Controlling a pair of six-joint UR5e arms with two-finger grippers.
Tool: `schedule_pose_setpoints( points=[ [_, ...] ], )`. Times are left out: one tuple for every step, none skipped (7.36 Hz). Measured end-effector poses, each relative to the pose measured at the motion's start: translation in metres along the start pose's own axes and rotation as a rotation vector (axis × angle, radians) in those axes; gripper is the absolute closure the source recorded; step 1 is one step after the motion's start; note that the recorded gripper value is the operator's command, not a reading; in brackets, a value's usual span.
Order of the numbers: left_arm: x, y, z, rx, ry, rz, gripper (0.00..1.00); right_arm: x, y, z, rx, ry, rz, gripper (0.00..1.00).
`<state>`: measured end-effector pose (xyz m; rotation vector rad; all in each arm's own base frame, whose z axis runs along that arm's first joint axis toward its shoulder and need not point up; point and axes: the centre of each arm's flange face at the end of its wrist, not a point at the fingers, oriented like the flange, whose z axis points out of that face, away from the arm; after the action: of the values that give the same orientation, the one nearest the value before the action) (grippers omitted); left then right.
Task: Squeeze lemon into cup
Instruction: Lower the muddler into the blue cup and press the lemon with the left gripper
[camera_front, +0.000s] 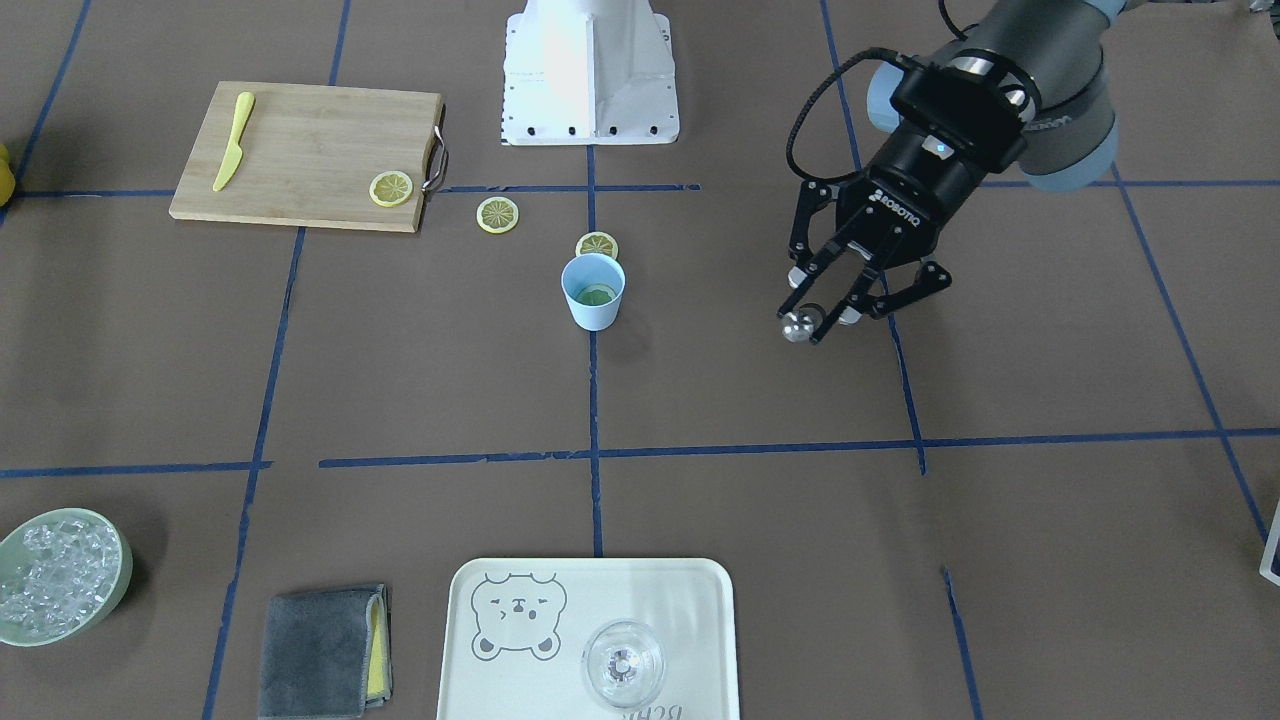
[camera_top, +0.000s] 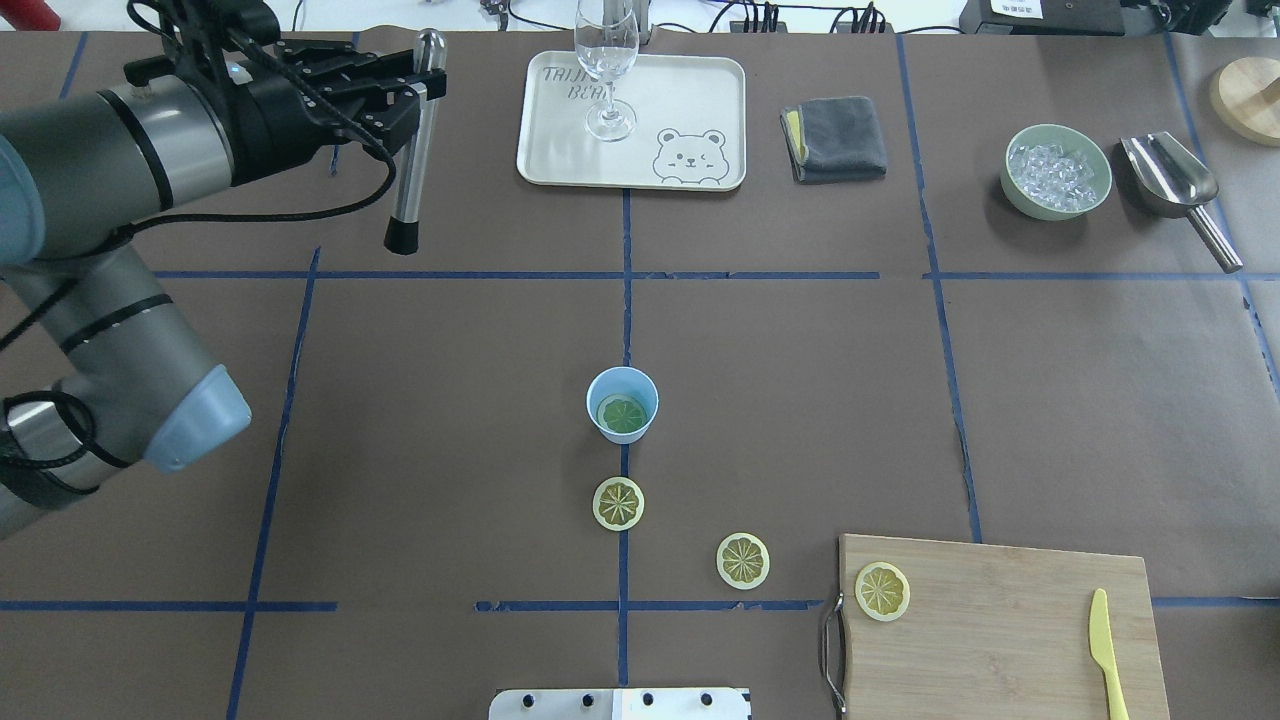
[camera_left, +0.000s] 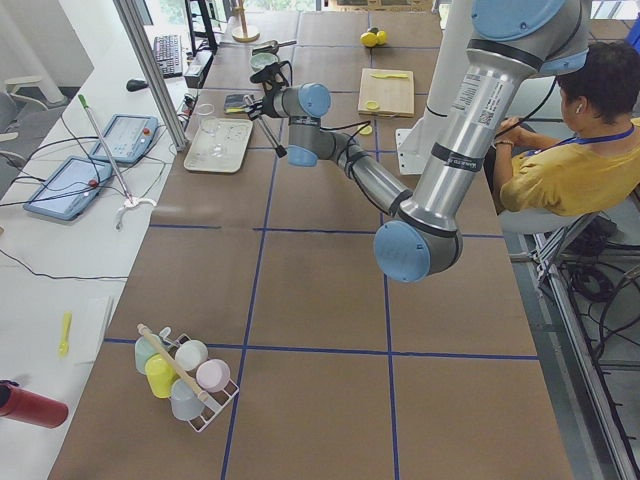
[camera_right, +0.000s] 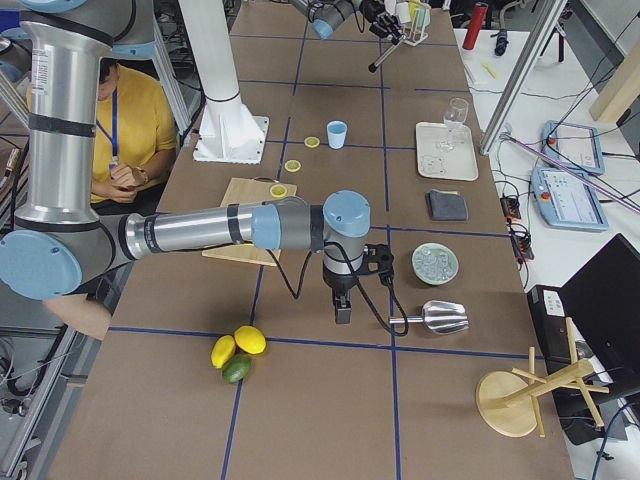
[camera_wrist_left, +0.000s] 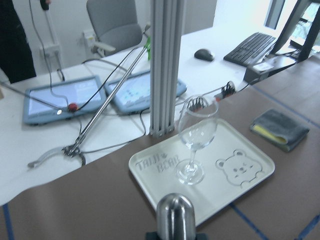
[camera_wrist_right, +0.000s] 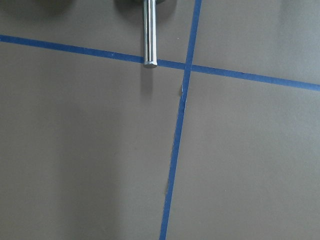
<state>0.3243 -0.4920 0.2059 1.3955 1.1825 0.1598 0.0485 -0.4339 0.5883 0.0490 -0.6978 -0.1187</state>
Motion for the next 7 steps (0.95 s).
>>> schedule_pose_setpoints(
  points=[
    [0.042, 0.012, 0.016, 0.086, 0.047, 0.0, 1.0, 0.003, 0.001, 0.0, 0.001, 0.0, 0.006, 0.0],
    [0.085, 0.03, 0.03, 0.158, 0.098, -0.022, 1.0, 0.005, 0.002, 0.001, -0.001, 0.0, 0.012, 0.0],
    [0.11, 0.052, 0.039, 0.226, 0.147, -0.034, 1.0, 0.007, 0.003, 0.003, -0.005, -0.002, 0.016, 0.0],
    [0.125, 0.077, 0.04, 0.292, 0.195, -0.003, 1.0, 0.009, 0.003, 0.004, -0.008, -0.004, 0.019, 0.0],
    [0.136, 0.099, 0.039, 0.336, 0.229, 0.044, 1.0, 0.009, 0.002, 0.004, -0.008, -0.005, 0.021, 0.0],
    [0.143, 0.111, 0.038, 0.356, 0.247, 0.072, 1.0, 0.009, 0.002, 0.004, -0.006, -0.006, 0.022, 0.0],
    [0.152, 0.12, 0.036, 0.365, 0.265, 0.077, 1.0, 0.009, 0.001, 0.004, -0.006, -0.007, 0.022, 0.0]
  ],
)
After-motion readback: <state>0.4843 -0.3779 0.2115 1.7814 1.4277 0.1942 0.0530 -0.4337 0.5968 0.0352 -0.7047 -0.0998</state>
